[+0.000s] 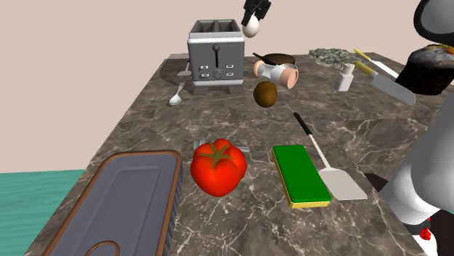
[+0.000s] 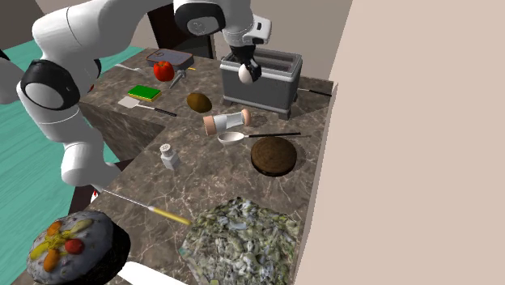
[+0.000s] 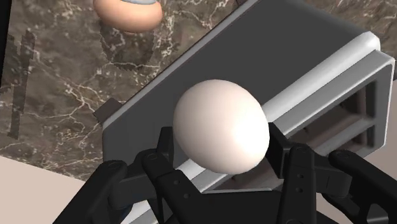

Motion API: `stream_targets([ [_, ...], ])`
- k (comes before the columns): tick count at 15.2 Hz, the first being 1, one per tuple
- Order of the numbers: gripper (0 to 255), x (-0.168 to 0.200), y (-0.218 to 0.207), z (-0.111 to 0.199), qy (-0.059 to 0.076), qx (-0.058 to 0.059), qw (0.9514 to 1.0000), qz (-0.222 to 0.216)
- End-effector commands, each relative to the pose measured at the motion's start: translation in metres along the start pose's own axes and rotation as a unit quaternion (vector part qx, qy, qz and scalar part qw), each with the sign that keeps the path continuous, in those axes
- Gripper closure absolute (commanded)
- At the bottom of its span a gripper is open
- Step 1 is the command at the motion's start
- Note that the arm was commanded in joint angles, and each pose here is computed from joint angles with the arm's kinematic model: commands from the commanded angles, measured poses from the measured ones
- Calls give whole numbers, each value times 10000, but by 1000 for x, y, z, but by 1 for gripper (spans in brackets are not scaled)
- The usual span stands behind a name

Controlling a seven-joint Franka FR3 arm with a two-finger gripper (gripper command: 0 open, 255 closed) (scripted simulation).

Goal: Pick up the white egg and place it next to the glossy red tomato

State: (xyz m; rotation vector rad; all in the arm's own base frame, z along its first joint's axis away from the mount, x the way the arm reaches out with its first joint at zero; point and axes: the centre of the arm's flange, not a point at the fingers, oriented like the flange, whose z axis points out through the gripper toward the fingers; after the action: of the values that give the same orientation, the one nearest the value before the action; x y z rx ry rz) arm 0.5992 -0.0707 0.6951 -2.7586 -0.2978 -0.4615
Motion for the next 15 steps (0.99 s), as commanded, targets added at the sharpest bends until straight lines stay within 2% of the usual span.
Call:
stream_targets([
  [1, 255, -14, -25, 7, -2, -5, 10000, -4],
  [15, 255, -90, -192, 30, -2, -5, 10000, -4],
])
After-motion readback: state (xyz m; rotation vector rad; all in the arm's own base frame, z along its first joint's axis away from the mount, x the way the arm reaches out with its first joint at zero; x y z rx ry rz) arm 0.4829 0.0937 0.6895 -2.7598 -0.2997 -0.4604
